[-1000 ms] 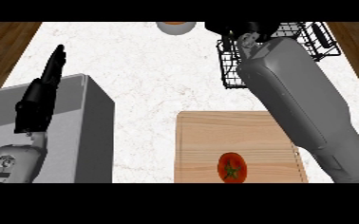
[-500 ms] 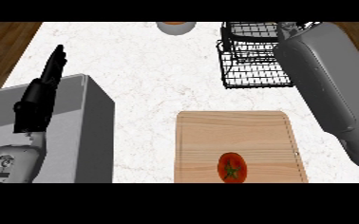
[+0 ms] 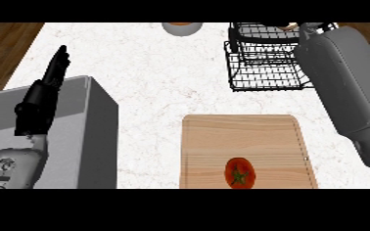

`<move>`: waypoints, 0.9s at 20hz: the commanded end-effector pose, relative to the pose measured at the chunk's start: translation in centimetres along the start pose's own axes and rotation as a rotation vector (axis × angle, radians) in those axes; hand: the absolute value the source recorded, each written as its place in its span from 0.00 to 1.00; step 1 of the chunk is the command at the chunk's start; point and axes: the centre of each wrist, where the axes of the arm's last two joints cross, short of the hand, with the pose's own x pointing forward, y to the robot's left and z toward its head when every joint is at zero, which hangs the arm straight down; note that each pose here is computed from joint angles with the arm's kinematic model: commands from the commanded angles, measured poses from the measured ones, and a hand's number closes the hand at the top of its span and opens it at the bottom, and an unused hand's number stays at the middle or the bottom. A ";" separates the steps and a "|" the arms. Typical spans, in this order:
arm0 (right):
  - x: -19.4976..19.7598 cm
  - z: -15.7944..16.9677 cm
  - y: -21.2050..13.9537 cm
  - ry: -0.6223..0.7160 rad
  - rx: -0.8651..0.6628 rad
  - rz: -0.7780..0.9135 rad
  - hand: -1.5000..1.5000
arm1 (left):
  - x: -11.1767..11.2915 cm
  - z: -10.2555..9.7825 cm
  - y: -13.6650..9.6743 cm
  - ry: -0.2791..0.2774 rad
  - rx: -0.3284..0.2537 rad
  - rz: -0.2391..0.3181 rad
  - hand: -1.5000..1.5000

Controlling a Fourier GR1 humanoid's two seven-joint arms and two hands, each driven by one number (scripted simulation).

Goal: Pick the cupcake from the cutting board and place it in the tiered basket

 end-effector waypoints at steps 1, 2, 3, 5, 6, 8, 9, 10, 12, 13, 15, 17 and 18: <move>-2.2 -0.6 1.0 0.010 0.118 -0.059 1.00 | -2.7 1.4 -0.4 0.162 -0.001 -0.005 0.50; -2.0 -0.4 1.7 0.098 0.141 -0.153 1.00 | -3.0 2.6 -0.8 0.160 -0.008 -0.011 0.50; -2.6 -0.2 2.1 0.154 0.163 -0.263 1.00 | -2.5 1.9 -0.1 0.161 -0.004 -0.010 0.50; -3.8 -0.7 2.6 0.151 0.193 -0.208 0.00 | -3.7 1.7 -0.4 0.166 0.000 -0.004 0.50; -4.8 -0.4 3.6 0.155 0.188 -0.182 0.00 | -2.9 2.9 -1.8 0.155 -0.009 0.006 0.50; -4.1 -0.7 3.0 0.139 0.151 -0.238 0.00 | -2.3 2.2 -0.6 0.150 -0.017 -0.008 0.50; -4.7 0.2 4.2 0.128 0.132 -0.272 0.00 | -4.1 3.0 -0.8 0.180 0.001 0.004 0.50; -5.0 0.1 4.7 0.136 0.076 -0.333 0.00 | -2.6 2.1 -1.3 0.164 0.001 -0.001 0.50; -6.5 -0.4 4.2 0.152 0.048 -0.383 0.00 | -2.5 1.5 -0.4 0.165 0.000 0.000 0.50; -6.1 0.0 4.3 0.146 0.016 -0.417 0.00 | -2.5 2.1 -0.7 0.159 -0.018 0.004 0.50; -6.9 -0.6 2.0 0.121 -0.033 -0.433 0.00 | -4.1 2.4 -0.5 0.161 0.019 -0.022 0.50; -6.2 -0.7 1.9 0.131 -0.092 -0.477 0.00 | -3.1 1.8 -0.4 0.158 0.012 -0.012 0.50; -5.8 -0.1 1.7 0.113 -0.105 -0.498 0.00 | -3.7 2.9 -1.3 0.179 0.008 -0.016 0.50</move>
